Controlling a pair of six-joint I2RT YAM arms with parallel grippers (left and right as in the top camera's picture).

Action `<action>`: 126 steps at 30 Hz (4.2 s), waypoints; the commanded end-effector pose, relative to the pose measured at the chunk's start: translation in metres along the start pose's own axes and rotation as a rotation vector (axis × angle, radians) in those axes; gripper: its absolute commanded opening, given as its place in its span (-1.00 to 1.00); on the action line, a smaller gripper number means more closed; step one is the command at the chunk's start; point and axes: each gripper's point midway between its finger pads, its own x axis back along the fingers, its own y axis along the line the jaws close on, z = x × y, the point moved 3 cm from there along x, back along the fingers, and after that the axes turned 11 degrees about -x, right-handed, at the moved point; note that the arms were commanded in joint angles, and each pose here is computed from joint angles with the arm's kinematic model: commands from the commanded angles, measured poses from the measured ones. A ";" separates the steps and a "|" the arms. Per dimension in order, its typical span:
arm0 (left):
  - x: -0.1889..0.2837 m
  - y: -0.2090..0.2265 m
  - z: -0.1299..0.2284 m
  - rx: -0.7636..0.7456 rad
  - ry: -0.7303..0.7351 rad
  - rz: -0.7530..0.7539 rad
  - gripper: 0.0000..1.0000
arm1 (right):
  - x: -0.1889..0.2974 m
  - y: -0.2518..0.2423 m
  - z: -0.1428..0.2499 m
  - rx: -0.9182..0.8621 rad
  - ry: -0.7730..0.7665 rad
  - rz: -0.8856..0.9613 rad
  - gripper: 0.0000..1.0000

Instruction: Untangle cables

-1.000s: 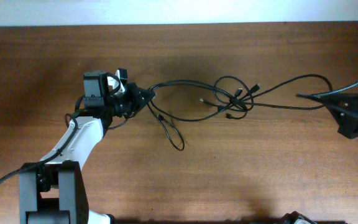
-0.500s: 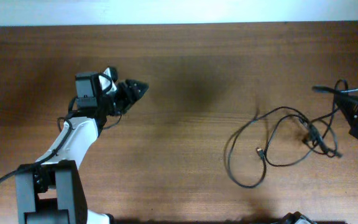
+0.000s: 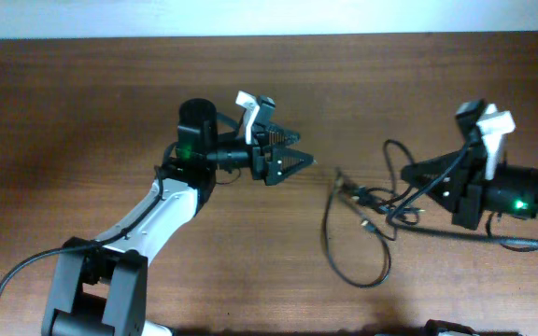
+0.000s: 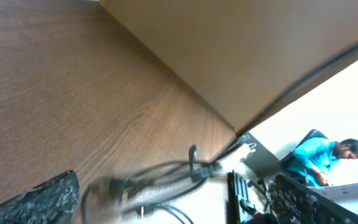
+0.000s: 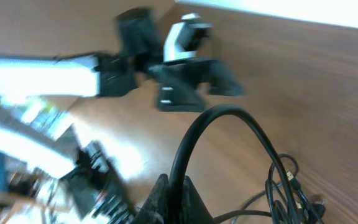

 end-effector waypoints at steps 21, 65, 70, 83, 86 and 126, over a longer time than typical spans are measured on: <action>-0.022 -0.063 0.035 -0.439 0.058 0.361 0.99 | -0.034 0.043 0.008 0.283 0.112 -0.187 -0.93; 0.112 -0.044 -0.091 -0.204 -0.203 -0.095 -1.00 | 0.081 -0.128 0.018 -0.414 -0.009 0.875 -0.93; 0.160 -0.019 -0.097 -0.125 -0.275 -0.258 -1.00 | 0.109 -0.147 0.026 -0.554 -0.079 0.930 -0.92; 0.189 -0.003 -0.079 0.051 -0.278 -0.311 -1.00 | 0.078 -0.123 0.014 -0.420 -0.068 0.612 0.53; 0.164 -0.017 -0.083 0.011 -0.246 -0.221 -1.00 | 0.064 -0.099 0.010 -0.273 -0.059 0.432 0.98; 0.037 -0.152 -0.138 0.091 -0.373 0.260 -1.00 | -0.133 -0.044 -0.029 -0.122 0.183 0.213 0.96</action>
